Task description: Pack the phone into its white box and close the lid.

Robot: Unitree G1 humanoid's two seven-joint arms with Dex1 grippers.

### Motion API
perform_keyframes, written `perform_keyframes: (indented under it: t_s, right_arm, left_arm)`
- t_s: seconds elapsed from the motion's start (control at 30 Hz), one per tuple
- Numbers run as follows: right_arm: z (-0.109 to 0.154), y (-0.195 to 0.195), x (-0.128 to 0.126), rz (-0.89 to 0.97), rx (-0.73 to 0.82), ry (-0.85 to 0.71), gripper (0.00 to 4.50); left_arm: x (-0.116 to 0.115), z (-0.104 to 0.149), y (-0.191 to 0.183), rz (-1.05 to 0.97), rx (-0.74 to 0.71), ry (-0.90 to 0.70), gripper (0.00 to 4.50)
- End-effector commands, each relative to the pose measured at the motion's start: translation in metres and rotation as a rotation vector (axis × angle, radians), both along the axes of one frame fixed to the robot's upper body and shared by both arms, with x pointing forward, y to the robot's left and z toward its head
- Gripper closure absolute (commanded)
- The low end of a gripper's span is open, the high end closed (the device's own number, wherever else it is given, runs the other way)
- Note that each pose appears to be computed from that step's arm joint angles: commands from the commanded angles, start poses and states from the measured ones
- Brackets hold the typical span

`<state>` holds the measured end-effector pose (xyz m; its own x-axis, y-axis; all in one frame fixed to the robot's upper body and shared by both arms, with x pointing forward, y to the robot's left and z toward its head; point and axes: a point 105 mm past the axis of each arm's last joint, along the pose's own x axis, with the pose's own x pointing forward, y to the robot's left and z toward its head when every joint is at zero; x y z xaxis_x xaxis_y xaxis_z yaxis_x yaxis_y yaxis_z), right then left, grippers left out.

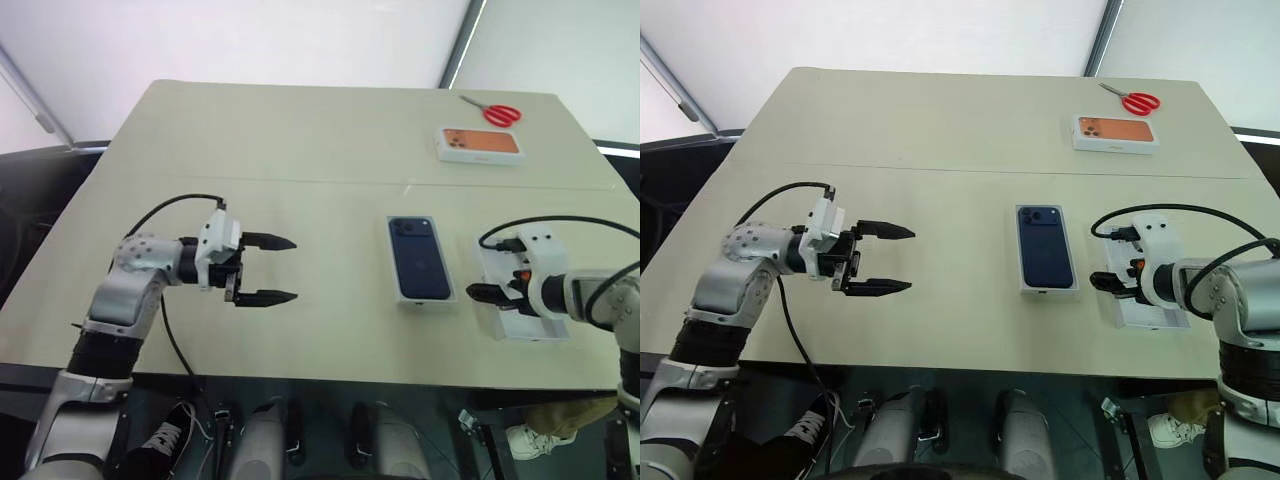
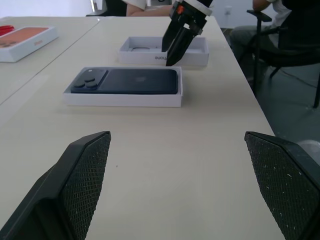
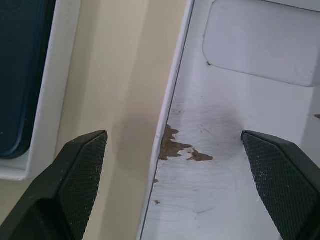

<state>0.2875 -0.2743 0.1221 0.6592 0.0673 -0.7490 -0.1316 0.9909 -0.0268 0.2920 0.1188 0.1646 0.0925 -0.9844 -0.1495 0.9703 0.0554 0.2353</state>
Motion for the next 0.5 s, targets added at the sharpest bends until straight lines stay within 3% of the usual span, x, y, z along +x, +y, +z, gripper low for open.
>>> perform_keyframes:
  t_s: [0.03, 0.07, 0.17, 0.4, 0.5]
  right_arm:
    - [0.017, -0.004, 0.003, -0.020, -0.019, -0.058, 0.03]
    - [0.016, -0.002, 0.003, -0.015, -0.009, -0.056, 0.03]
    - [0.012, 0.005, 0.002, -0.002, 0.004, -0.051, 0.84]
    - [-0.006, 0.010, -0.007, -0.014, 0.003, -0.004, 4.40]
    - [-0.007, 0.009, -0.005, -0.037, -0.008, -0.002, 4.45]
  left_arm:
    - [-0.004, 0.005, -0.005, -0.016, -0.019, -0.032, 0.01]
    - [-0.005, 0.005, -0.006, -0.015, -0.024, -0.032, 0.01]
    - [-0.005, 0.004, -0.007, -0.009, -0.030, -0.032, 0.00]
    - [-0.006, 0.005, -0.007, 0.006, -0.041, -0.034, 0.00]
    - [-0.006, 0.006, -0.007, 0.015, -0.046, -0.032, 0.00]
